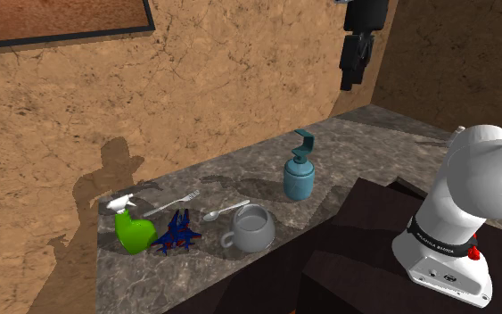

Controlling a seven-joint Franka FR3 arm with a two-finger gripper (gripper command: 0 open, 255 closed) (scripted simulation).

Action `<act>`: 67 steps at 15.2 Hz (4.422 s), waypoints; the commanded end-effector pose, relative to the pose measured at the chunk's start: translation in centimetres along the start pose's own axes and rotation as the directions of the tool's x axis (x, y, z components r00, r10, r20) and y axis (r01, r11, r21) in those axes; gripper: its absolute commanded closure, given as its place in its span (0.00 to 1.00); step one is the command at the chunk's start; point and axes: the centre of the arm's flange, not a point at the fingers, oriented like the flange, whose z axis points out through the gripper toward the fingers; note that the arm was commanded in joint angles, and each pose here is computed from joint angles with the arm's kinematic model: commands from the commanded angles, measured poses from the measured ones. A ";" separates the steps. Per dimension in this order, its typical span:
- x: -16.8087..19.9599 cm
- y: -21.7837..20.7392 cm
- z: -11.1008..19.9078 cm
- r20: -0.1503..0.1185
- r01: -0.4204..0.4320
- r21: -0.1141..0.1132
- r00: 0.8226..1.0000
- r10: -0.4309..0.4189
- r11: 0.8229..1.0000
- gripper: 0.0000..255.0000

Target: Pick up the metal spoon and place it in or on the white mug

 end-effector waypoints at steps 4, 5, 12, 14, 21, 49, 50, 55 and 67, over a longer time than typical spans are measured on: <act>2.9 -0.2 2.8 0.012 0.060 -0.024 0.998 -0.060 0.998 0.00; 3.9 -0.3 3.8 0.017 0.080 -0.031 0.997 -0.079 0.996 0.00; 10.5 -1.4 10.6 0.052 0.219 -0.083 0.975 -0.216 0.972 0.00; 12.3 -1.7 12.6 0.063 0.259 -0.096 0.965 -0.253 0.961 0.00; 18.4 -3.4 19.7 0.106 0.393 -0.140 0.919 -0.380 0.909 0.00; 36.2 -11.8 48.6 0.298 0.791 -0.234 0.611 -0.733 0.565 0.00; 36.2 -11.6 49.1 0.298 0.791 -0.234 0.611 -0.733 0.565 0.00; 36.2 -10.7 51.3 0.298 0.791 -0.234 0.611 -0.733 0.565 0.00; 36.2 -10.7 51.3 0.298 0.791 -0.234 0.611 -0.733 0.565 1.00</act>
